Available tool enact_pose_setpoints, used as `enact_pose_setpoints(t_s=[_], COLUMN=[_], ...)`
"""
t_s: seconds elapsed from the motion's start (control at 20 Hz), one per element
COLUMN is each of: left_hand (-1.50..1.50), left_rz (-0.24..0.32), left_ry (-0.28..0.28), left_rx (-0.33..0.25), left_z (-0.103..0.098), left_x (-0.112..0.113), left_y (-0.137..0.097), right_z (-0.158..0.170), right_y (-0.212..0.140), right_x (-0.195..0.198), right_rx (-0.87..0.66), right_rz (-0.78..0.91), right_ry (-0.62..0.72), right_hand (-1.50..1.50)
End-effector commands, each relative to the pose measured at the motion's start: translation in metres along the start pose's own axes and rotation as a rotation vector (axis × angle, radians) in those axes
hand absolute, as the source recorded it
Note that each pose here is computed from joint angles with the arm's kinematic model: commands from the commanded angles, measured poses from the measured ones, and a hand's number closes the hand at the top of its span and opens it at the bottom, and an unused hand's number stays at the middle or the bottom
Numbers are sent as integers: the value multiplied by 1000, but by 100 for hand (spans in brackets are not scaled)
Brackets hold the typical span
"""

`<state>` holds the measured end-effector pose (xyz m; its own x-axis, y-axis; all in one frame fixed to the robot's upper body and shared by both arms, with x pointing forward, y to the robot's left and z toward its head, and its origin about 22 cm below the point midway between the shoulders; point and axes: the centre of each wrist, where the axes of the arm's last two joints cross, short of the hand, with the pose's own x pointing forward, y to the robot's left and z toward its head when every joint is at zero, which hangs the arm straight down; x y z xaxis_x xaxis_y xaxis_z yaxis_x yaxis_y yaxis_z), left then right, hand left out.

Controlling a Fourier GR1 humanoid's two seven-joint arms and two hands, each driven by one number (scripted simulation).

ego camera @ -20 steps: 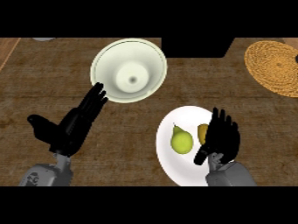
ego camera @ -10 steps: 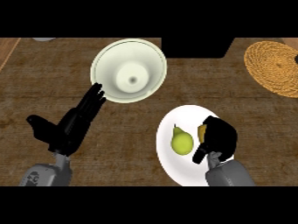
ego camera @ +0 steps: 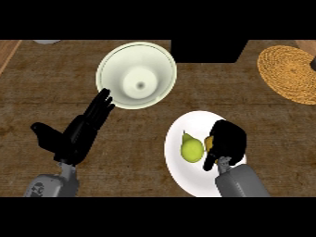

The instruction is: Pick the lemon from the plate and place it in the bowl

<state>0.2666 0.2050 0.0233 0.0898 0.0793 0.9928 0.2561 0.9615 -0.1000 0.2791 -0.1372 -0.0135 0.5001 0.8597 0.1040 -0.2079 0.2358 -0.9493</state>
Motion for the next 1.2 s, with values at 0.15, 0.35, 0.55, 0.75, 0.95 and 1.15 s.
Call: enact_pose_setpoints(t_s=[0.15, 0.35, 0.55, 0.75, 0.95, 1.15], left_hand=[0, 0, 0, 0, 0, 0], left_rz=[-15, -9, -19, 7, -3, -4], left_ry=[-5, 12, 10, -2, -1, 0], left_rx=[5, -38, -92, -21, 2, -1], left_z=[15, -1, -5, -5, -1, 5], left_x=[-6, 9, 1, 3, 3, 8], left_y=[-22, -14, -25, 1, -3, -5], right_z=[7, 63, 111, 147, 172, 186], right_y=[-11, 11, 14, -18, -68, -121], right_x=[16, 51, 78, 89, 76, 68], right_rx=[-99, -21, 35, -9, -7, -154], right_rz=[82, 273, 408, 336, 209, 71], right_ry=[10, -510, -1004, -1213, -1289, -1313], right_hand=[150, 150, 150, 150, 150, 150])
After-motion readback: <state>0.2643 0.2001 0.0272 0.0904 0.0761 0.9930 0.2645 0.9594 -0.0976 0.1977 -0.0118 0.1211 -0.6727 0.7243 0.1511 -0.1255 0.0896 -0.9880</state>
